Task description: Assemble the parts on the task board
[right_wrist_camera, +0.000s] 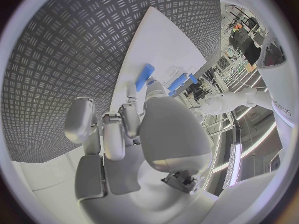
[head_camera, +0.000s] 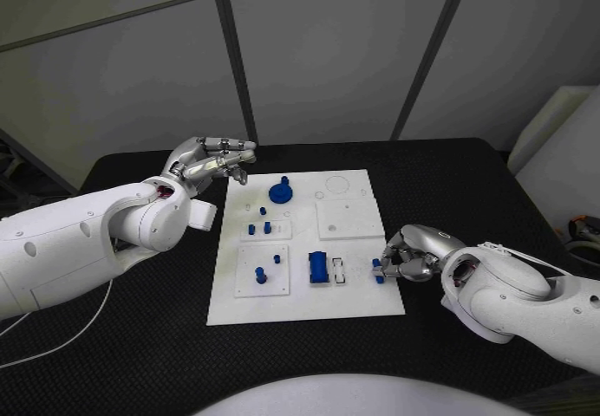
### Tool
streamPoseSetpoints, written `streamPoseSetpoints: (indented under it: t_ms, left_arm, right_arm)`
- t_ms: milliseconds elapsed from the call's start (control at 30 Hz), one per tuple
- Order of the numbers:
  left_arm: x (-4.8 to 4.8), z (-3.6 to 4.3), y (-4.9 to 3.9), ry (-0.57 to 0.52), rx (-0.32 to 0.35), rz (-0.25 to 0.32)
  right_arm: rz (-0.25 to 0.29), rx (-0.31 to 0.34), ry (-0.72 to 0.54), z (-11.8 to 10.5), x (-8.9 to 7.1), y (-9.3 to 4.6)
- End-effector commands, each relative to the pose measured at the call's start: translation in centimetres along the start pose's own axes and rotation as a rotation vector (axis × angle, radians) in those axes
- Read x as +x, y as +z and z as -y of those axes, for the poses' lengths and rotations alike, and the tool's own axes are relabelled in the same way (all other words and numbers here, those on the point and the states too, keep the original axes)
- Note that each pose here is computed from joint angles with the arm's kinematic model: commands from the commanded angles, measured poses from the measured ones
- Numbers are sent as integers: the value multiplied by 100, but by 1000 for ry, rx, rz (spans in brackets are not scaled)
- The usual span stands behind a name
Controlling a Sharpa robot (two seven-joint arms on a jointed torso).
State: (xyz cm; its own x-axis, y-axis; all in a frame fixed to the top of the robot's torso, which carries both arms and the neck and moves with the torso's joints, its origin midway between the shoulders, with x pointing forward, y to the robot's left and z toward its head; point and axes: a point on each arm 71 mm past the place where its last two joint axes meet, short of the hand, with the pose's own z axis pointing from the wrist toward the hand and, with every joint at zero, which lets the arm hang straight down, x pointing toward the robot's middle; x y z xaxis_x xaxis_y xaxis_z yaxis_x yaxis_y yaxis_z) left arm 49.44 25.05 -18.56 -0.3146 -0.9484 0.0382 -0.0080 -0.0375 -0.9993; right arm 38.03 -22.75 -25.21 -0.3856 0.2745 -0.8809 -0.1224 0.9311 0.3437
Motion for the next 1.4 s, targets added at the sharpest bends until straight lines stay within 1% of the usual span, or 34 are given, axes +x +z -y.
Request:
streamPoseSetpoints:
  t_ms: [33, 167, 367, 733, 933, 1200, 1400]
  left_arm:
    - [15, 13, -1, -5, 8, -12]
    - [15, 12, -2, -5, 8, -13]
    - [16, 10, -2, -6, 7, -13]
    - [17, 5, -3, -6, 6, -13]
    - [22, 4, -2, -7, 6, -14]
    - [22, 4, -3, -7, 6, -14]
    - [23, 4, -3, -7, 6, -14]
  right_arm:
    - [-42, 11, -45, 3, 62, 1]
    - [-54, 10, -57, -9, 89, 6]
    - [-53, -4, -78, -55, 109, 21]
    - [-46, -49, -230, -174, 151, 63]
    - [-53, -63, -280, -220, 176, 82]
    - [-55, -63, -298, -235, 186, 93]
    - [-52, -58, -257, -243, 180, 77]
